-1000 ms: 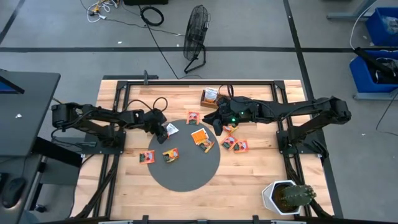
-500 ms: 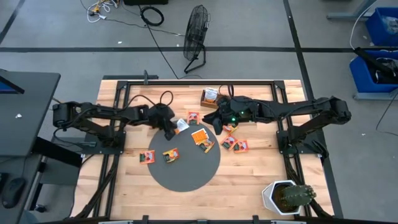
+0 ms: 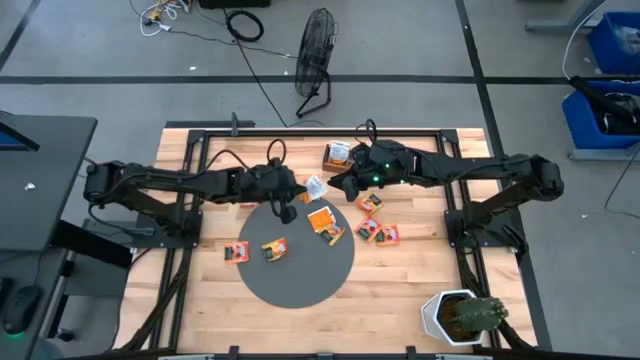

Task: Pick & Place Tea
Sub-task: Put the white tea bag into the left section of the wooden organizer, then put the yellow tea bag into the middle section of the wooden organizer

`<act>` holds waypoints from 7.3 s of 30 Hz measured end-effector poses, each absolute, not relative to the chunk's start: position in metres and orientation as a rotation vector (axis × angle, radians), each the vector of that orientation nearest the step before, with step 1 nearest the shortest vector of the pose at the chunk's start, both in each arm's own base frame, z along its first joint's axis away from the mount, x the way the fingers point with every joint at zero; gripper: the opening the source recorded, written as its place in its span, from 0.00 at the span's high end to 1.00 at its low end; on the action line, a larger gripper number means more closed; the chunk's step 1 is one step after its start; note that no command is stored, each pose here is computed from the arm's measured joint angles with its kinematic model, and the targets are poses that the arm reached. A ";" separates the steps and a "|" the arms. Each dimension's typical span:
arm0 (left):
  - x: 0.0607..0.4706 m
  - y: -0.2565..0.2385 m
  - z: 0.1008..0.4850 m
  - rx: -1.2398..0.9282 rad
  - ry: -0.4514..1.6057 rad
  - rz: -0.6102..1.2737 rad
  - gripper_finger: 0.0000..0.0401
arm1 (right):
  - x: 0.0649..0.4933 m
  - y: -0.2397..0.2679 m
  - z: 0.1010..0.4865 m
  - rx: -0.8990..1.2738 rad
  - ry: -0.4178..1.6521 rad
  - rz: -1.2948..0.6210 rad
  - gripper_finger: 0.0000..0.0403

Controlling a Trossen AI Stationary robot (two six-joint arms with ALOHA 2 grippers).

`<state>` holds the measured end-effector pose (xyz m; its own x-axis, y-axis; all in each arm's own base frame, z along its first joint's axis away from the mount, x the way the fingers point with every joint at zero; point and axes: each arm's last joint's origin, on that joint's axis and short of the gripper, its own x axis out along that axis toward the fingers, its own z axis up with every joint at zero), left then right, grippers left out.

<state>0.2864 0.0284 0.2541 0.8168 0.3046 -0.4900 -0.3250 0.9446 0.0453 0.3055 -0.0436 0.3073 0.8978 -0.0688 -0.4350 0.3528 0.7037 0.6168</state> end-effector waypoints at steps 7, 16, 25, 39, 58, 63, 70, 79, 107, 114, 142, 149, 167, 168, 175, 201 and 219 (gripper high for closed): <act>0.295 0.018 0.288 0.089 0.427 0.373 0.99 | 0.303 -0.057 0.307 0.797 0.421 -0.196 0.64; 0.297 0.020 0.295 0.109 0.411 0.400 0.99 | 0.305 -0.062 0.315 0.826 0.350 -0.104 0.62; 0.298 0.020 0.300 0.099 0.356 0.402 0.99 | 0.305 -0.065 0.319 0.864 0.321 -0.072 0.68; 0.299 0.019 0.302 0.096 0.340 0.398 0.98 | 0.307 -0.065 0.323 0.772 0.280 -0.045 0.98; 0.253 0.018 0.315 -0.055 0.471 0.435 0.85 | 0.285 -0.108 0.311 0.176 0.413 -0.113 1.00; 0.231 0.017 0.328 -0.105 0.442 0.437 0.85 | 0.281 -0.131 0.290 0.136 0.547 -0.160 1.00; 0.214 0.017 0.345 -0.128 0.353 0.431 0.85 | 0.294 -0.153 0.258 0.103 0.621 -0.169 1.00; 0.205 0.015 0.351 -0.245 0.302 0.409 0.85 | 0.295 -0.185 0.226 0.020 0.719 -0.228 1.00; 0.206 0.013 0.353 -0.374 0.289 0.326 0.85 | 0.298 -0.209 0.183 0.039 0.770 -0.125 1.00; 0.206 0.013 0.353 -0.367 0.290 0.325 0.85 | 0.298 -0.211 0.180 -0.001 0.797 -0.163 1.00; 0.207 0.013 0.357 -0.302 0.256 0.310 0.85 | 0.274 -0.195 0.247 -0.108 0.733 -0.333 0.56; 0.206 0.020 0.355 -0.264 0.275 0.349 0.85 | 0.251 -0.142 0.289 0.013 0.746 -0.353 0.53; 0.175 0.056 0.311 -0.391 0.732 0.705 0.85 | 0.239 -0.004 0.310 0.446 0.811 -0.220 0.60; 0.175 0.060 0.310 -0.416 0.742 0.722 0.85 | 0.241 0.000 0.311 0.455 0.793 -0.231 0.60; 0.183 0.076 0.296 -0.518 0.843 0.688 0.73 | 0.252 0.017 0.308 0.573 0.754 -0.256 0.60; 0.213 0.059 0.284 -0.382 0.892 0.537 0.51 | 0.234 -0.012 0.242 1.053 0.956 -0.989 0.60; 0.214 0.056 0.284 -0.464 0.868 0.570 0.51 | 0.261 -0.075 0.179 0.888 1.152 -0.973 0.60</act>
